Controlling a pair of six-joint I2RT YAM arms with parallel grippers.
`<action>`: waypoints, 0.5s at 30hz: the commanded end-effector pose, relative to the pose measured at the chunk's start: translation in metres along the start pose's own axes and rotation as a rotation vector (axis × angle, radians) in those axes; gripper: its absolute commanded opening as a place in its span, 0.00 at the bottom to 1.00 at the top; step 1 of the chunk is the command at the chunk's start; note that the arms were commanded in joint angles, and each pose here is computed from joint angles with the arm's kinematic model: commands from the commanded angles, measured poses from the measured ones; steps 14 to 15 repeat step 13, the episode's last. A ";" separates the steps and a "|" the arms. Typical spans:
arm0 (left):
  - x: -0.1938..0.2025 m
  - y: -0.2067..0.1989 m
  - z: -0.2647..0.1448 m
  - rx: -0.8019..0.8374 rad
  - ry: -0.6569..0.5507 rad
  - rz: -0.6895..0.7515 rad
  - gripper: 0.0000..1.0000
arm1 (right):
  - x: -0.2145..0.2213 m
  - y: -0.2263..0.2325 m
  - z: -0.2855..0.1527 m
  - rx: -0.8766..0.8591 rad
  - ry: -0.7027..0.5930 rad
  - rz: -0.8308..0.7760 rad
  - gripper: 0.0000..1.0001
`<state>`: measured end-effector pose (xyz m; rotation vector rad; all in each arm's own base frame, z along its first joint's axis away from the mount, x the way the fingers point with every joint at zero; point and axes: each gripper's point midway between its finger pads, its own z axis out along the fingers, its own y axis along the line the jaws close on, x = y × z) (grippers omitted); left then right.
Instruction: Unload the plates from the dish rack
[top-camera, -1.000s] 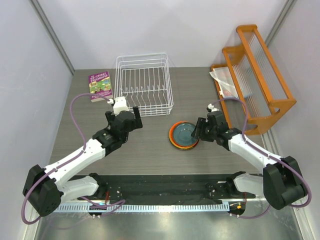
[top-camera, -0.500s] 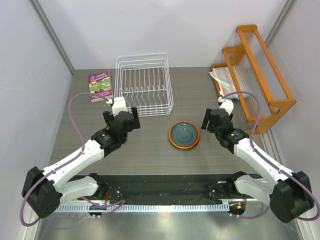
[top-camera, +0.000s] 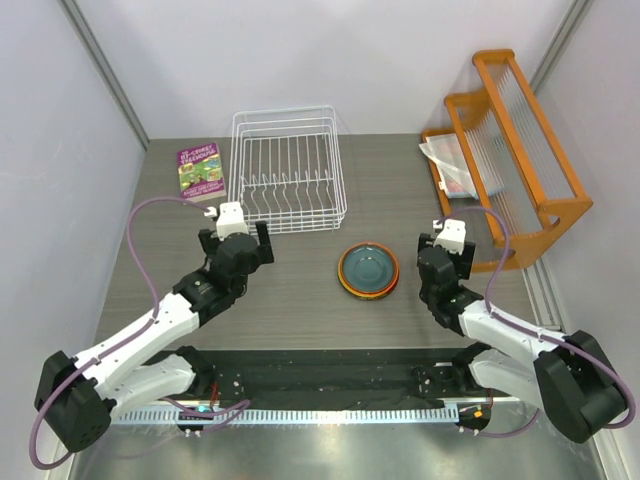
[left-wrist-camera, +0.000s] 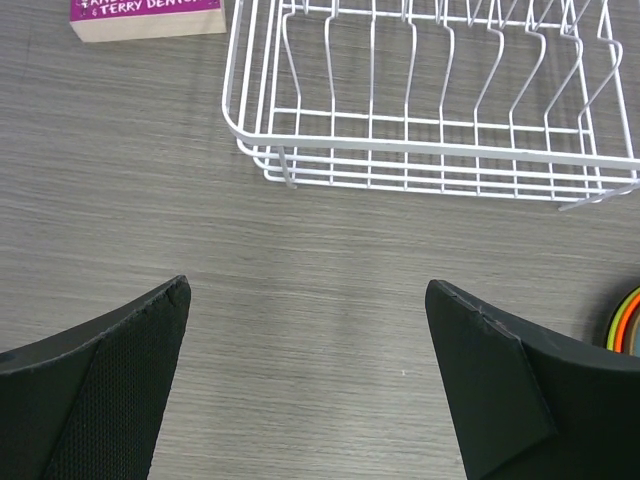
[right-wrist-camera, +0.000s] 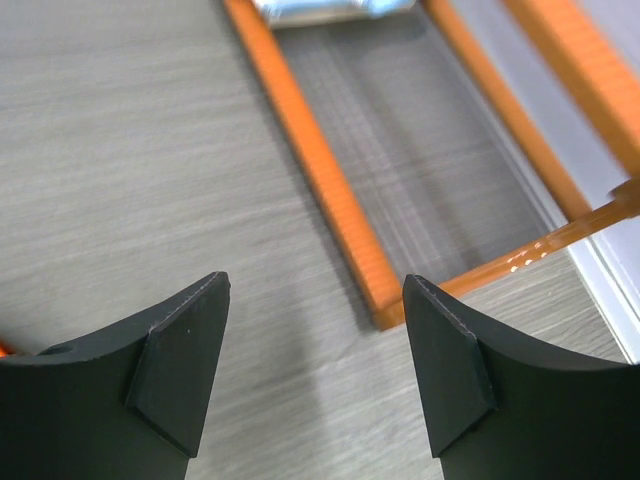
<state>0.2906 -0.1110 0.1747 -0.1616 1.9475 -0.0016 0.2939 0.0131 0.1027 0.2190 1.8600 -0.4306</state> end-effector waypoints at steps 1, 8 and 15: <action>-0.022 0.000 -0.003 0.007 -0.095 -0.051 0.99 | -0.027 -0.010 0.004 0.087 -0.141 0.103 0.77; -0.025 0.004 -0.004 -0.011 -0.101 -0.029 0.99 | -0.014 -0.007 0.007 0.086 -0.124 0.084 0.77; -0.028 0.005 -0.004 -0.020 -0.112 -0.026 0.99 | -0.016 -0.007 0.007 0.078 -0.150 0.098 0.78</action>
